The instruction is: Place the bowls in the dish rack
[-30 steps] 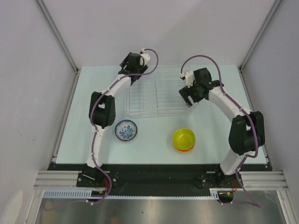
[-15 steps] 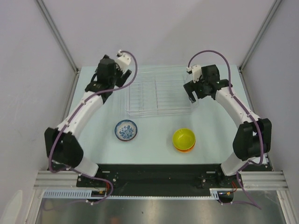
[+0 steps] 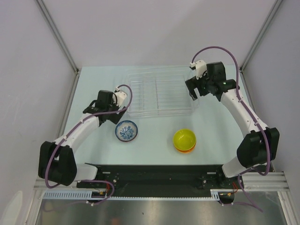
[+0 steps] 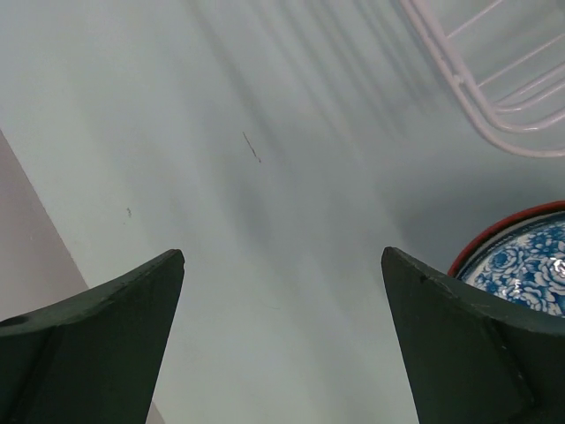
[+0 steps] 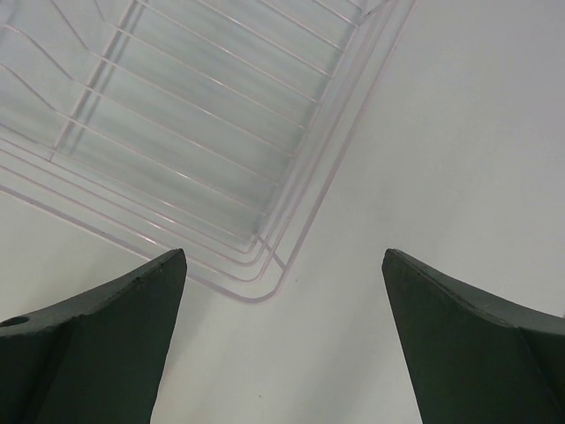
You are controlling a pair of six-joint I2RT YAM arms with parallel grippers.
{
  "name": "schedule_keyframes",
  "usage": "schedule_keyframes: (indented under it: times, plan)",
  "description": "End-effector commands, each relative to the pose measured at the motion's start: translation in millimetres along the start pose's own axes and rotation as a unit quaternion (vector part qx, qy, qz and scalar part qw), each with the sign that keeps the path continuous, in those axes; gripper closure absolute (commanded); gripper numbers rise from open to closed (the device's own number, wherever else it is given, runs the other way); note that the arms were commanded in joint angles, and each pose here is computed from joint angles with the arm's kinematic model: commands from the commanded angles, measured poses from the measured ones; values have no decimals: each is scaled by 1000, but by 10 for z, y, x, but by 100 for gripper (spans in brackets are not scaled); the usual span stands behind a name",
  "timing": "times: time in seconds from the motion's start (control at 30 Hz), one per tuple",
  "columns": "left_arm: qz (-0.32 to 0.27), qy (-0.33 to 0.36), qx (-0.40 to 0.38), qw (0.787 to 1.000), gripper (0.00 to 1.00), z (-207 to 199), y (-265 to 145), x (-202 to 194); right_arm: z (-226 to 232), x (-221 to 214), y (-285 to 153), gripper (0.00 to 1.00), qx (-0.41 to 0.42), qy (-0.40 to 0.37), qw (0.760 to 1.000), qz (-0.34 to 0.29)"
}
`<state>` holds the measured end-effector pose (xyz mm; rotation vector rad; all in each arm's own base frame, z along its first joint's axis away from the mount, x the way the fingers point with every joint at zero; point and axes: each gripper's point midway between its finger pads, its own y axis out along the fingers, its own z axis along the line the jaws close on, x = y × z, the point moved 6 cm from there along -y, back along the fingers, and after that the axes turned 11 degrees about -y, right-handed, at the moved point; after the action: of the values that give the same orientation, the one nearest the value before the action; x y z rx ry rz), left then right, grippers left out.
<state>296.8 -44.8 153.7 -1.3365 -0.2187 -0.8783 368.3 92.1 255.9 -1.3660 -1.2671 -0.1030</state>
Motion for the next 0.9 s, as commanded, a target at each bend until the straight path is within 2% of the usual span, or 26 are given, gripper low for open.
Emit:
schedule_keyframes:
  times: [0.0,0.23,0.4,0.6,0.87]
  plan:
    - [-43,-25,-28,998,1,-47,-189,90,-19,154,-234,0,-13,-1,999,-34]
    - [-48,-21,-76,996,6,-155,-323,36,-18,120,-247,0,-19,-1,999,-30]
    - [-25,0,-119,993,14,-277,-308,-149,-18,124,-268,0,-23,-1,999,-32]
    - [-7,12,-158,987,19,-389,-299,-311,11,114,-273,0,-23,-3,999,-30]
    - [9,20,-187,982,34,-474,-236,-412,59,113,-250,0,-22,-3,999,-29]
